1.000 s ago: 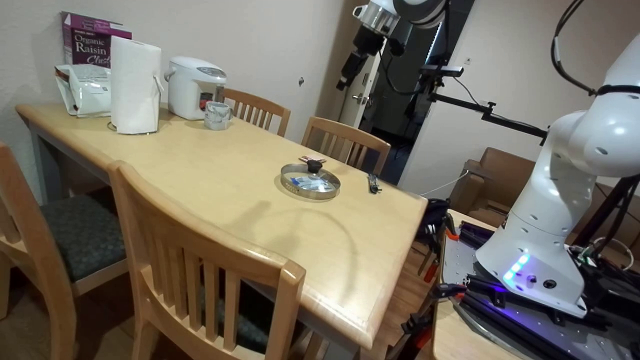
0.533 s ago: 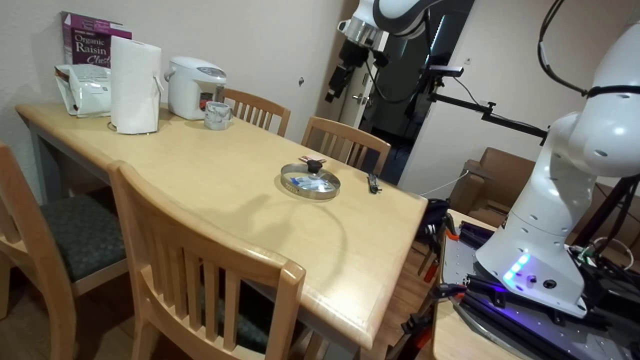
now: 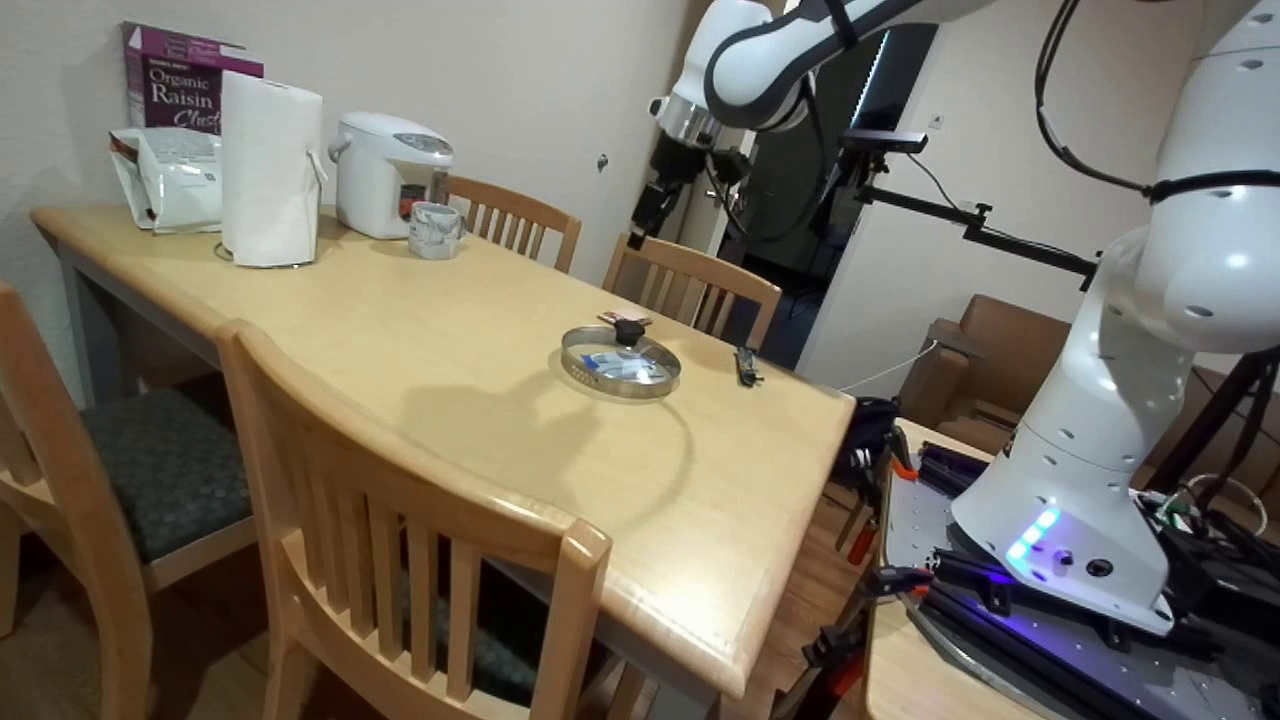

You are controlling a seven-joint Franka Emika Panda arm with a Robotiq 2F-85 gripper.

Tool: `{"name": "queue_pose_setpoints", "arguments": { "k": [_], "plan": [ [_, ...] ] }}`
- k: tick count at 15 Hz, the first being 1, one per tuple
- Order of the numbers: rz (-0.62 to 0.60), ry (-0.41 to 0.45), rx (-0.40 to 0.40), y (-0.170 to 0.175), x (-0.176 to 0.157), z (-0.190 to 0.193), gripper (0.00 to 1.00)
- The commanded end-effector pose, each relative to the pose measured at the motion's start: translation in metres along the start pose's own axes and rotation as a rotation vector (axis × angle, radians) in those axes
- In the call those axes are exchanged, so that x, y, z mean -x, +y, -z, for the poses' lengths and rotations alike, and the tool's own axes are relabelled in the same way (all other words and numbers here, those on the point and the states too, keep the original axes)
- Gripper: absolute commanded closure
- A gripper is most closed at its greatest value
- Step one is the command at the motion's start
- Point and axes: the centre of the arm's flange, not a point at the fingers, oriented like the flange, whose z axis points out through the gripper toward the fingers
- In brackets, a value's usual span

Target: Cover the pink wallet on the table with the lid

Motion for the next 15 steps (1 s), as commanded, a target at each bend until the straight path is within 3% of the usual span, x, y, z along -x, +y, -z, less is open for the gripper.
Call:
{"name": "queue_pose_setpoints", "arguments": {
  "k": [1,15],
  "plan": [
    [0.016,-0.008,-0.001,0.0070,-0.0099,-0.0290,0.00],
    [-0.002,-0.027,-0.003,0.0031,-0.0056,-0.0310,0.00]
  ]
}}
